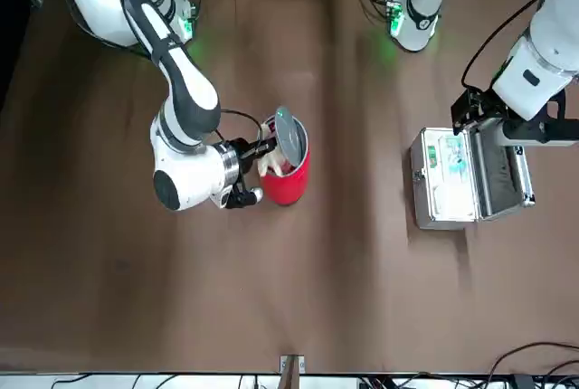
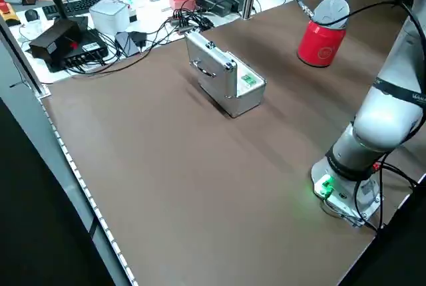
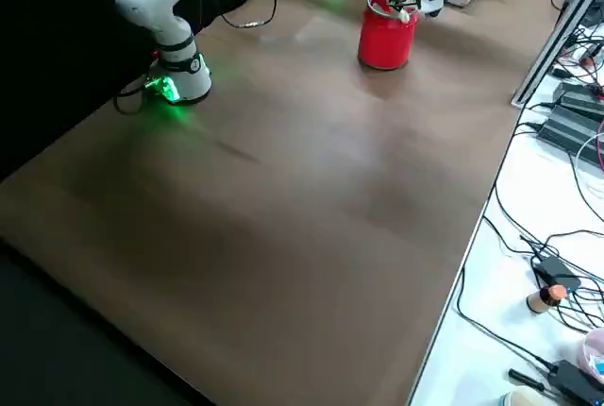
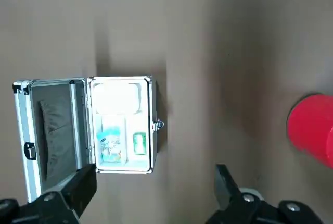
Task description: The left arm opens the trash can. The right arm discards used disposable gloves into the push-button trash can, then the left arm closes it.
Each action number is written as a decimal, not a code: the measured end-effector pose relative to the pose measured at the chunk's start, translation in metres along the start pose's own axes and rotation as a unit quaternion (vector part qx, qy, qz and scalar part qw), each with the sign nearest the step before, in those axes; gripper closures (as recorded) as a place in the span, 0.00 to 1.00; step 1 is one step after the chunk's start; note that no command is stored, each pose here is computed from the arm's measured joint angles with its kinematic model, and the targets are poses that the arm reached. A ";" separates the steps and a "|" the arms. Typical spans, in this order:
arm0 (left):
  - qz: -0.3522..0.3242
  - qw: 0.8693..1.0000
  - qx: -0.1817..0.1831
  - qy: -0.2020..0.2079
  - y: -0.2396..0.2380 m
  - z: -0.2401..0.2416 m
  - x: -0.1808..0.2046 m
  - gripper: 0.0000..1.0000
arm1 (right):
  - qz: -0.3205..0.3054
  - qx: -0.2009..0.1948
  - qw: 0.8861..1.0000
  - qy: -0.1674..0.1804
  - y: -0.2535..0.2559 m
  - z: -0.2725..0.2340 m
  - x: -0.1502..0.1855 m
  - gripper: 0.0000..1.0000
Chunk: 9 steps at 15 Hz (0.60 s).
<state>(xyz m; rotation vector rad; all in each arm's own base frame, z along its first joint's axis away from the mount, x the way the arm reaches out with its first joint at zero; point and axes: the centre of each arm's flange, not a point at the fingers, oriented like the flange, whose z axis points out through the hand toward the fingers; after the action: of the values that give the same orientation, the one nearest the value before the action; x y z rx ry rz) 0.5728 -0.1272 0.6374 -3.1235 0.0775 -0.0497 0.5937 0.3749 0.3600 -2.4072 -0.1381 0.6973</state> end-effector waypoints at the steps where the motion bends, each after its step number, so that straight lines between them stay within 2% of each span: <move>1: 0.000 1.000 0.000 0.000 0.000 0.000 0.000 0.00 | 0.000 0.002 1.000 0.000 0.000 0.000 0.000 0.59; 6: 0.001 1.000 0.000 -0.001 0.001 0.001 0.000 0.00 | 0.004 0.005 1.000 0.000 0.004 -0.005 0.001 0.60; 9: 0.016 1.000 -0.002 -0.003 0.016 0.003 -0.003 0.00 | 0.012 0.005 1.000 -0.020 0.017 -0.020 -0.002 0.60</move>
<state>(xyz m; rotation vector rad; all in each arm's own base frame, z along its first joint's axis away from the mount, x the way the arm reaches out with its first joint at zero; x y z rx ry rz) 0.5693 -0.1435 0.6343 -3.1250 0.1272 -0.0392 0.6011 0.3501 0.3639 -2.3895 -0.1210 0.7568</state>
